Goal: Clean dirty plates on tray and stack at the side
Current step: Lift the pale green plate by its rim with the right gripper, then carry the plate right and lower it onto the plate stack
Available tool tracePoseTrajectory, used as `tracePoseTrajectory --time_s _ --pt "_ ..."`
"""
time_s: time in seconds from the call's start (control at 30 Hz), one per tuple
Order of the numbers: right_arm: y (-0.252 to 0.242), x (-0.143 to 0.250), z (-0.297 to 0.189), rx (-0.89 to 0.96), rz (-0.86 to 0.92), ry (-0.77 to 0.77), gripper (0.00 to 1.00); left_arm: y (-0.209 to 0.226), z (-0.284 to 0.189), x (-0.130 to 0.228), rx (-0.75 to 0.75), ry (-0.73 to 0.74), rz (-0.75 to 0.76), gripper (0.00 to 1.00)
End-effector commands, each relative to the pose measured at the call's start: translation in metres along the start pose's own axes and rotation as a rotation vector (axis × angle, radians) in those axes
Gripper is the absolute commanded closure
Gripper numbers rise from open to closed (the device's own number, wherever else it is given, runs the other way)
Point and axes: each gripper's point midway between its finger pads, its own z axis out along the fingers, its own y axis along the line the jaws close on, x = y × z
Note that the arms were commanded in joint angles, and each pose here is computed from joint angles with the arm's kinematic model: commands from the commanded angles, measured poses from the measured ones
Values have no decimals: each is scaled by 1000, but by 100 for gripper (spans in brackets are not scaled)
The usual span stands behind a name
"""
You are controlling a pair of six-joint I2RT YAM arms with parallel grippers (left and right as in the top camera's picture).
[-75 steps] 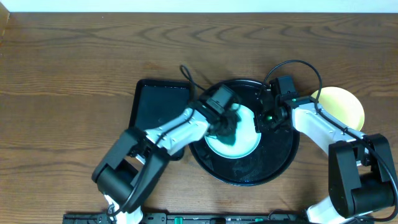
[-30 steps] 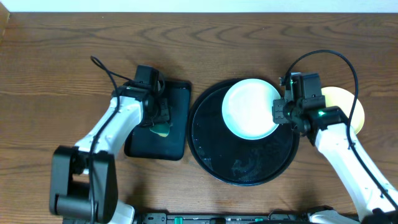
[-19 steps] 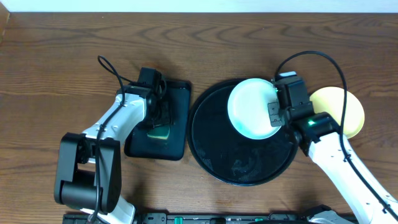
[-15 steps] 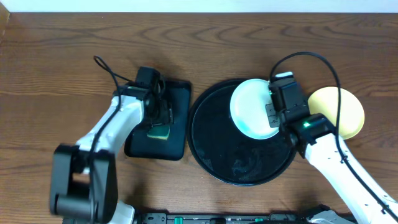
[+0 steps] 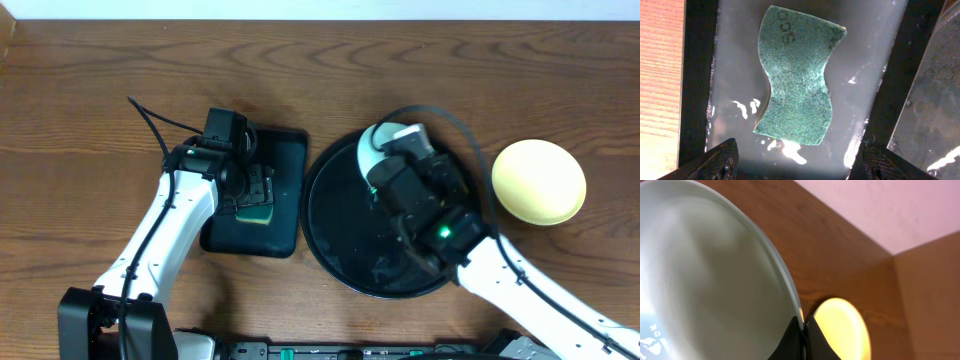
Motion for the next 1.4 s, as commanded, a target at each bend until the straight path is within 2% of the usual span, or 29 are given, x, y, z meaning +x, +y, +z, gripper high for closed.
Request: tracePoseTrajectory --time_s 0.0,0.17,0.77,0.9,1.03,1.13,1.37 --pt "-9 -15 -21 109 -111 -65 99 4 3 2 -18 11 2 20" --pt "3 -23 -33 96 -198 -107 99 4 3 2 -18 10 3 20" --pt "-6 -26 -36 150 -150 -118 99 4 3 2 -18 11 2 19" --pt "-7 -22 -28 120 3 -104 99 4 3 2 -18 11 2 19" --pt "2 -9 -5 -30 171 -29 99 5 3 2 -18 11 2 19" --pt "-2 6 17 -111 336 60 99 5 3 2 -19 11 2 19" --pt "-52 65 75 -222 828 315 99 4 3 2 -18 11 2 19"
